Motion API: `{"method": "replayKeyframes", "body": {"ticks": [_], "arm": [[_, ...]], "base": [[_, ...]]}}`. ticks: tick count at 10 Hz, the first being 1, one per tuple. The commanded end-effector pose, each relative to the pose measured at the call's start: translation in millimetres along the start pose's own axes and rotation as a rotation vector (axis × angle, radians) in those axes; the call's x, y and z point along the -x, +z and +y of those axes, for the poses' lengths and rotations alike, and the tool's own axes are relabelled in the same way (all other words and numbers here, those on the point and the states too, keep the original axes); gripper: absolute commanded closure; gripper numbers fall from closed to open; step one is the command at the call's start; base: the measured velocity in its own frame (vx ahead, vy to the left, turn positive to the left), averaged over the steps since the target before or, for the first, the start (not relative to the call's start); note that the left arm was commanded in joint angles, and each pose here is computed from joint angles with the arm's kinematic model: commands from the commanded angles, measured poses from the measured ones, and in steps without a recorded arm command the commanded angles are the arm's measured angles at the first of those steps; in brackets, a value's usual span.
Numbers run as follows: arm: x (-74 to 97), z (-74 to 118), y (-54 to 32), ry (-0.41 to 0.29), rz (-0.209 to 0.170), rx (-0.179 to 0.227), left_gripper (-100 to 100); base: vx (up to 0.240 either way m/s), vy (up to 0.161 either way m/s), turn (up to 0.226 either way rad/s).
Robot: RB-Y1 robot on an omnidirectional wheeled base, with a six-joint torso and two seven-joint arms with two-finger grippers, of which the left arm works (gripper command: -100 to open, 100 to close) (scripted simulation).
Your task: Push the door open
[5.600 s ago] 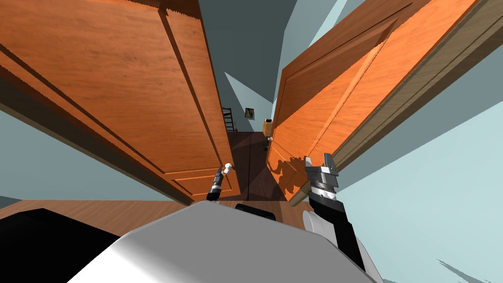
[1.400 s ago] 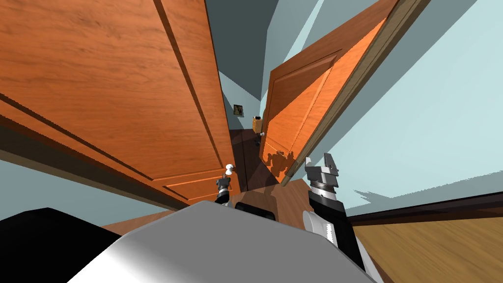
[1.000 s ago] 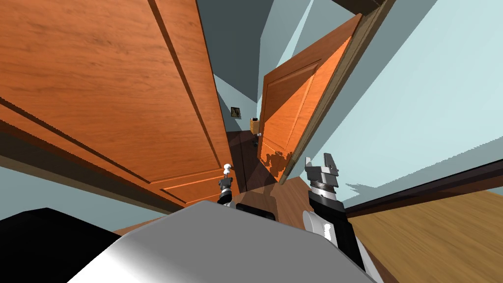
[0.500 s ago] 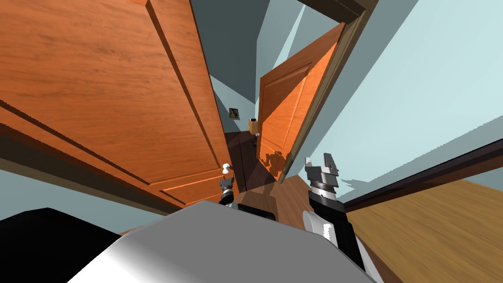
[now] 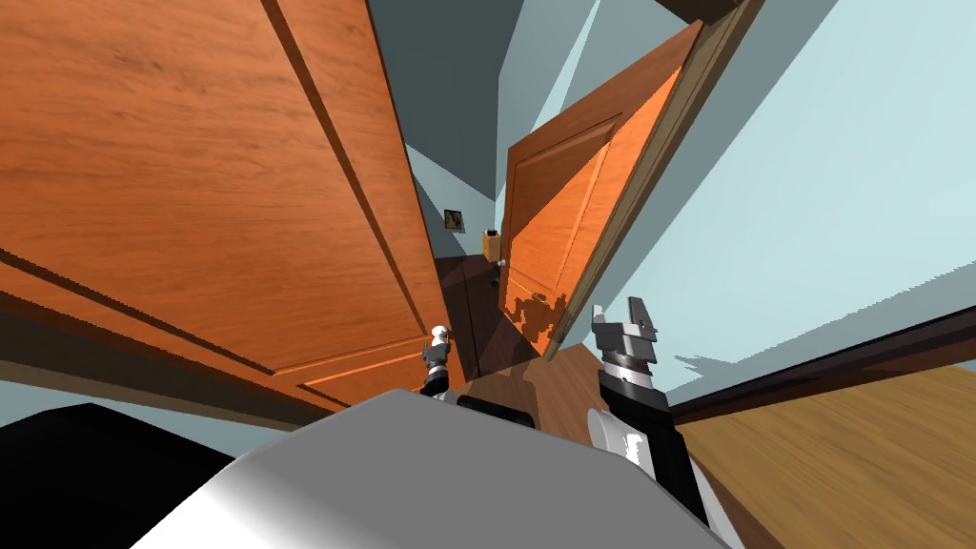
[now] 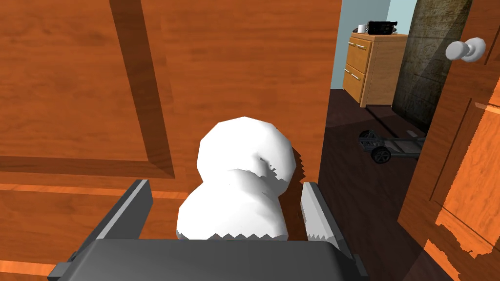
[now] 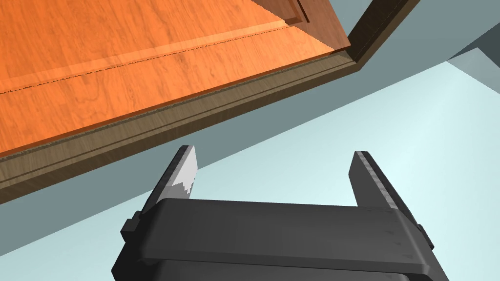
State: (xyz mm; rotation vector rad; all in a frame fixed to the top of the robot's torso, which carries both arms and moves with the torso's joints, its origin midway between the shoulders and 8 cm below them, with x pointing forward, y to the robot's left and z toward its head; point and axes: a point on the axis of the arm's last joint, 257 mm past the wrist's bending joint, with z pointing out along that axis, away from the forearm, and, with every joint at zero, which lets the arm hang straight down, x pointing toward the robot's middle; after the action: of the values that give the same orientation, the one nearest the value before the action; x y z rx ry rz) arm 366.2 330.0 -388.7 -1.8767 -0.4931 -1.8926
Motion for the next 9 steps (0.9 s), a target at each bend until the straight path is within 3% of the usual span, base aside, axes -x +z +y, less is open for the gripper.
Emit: {"method": "replayKeyframes", "body": {"ticks": [1, 2, 7, 8, 9], "arm": [[0.0, 0.0, 0.0, 0.0, 0.0, 0.0, -100], [0.0, 0.0, 0.0, 0.0, 0.0, 0.0, 100], [0.0, 0.0, 0.0, 0.0, 0.0, 0.0, 100], [0.0, -17.0, 5.4, 0.005, 0.002, -0.031, 100], [0.3, -22.3, 6.4, 0.006, 0.002, -0.041, 100]], "base": [[0.061, 0.045, -0.007], [-0.005, -0.007, -0.007], [-0.005, -0.005, 0.0], [0.13, -0.007, -0.094], [0.181, 0.016, -0.053]]}}
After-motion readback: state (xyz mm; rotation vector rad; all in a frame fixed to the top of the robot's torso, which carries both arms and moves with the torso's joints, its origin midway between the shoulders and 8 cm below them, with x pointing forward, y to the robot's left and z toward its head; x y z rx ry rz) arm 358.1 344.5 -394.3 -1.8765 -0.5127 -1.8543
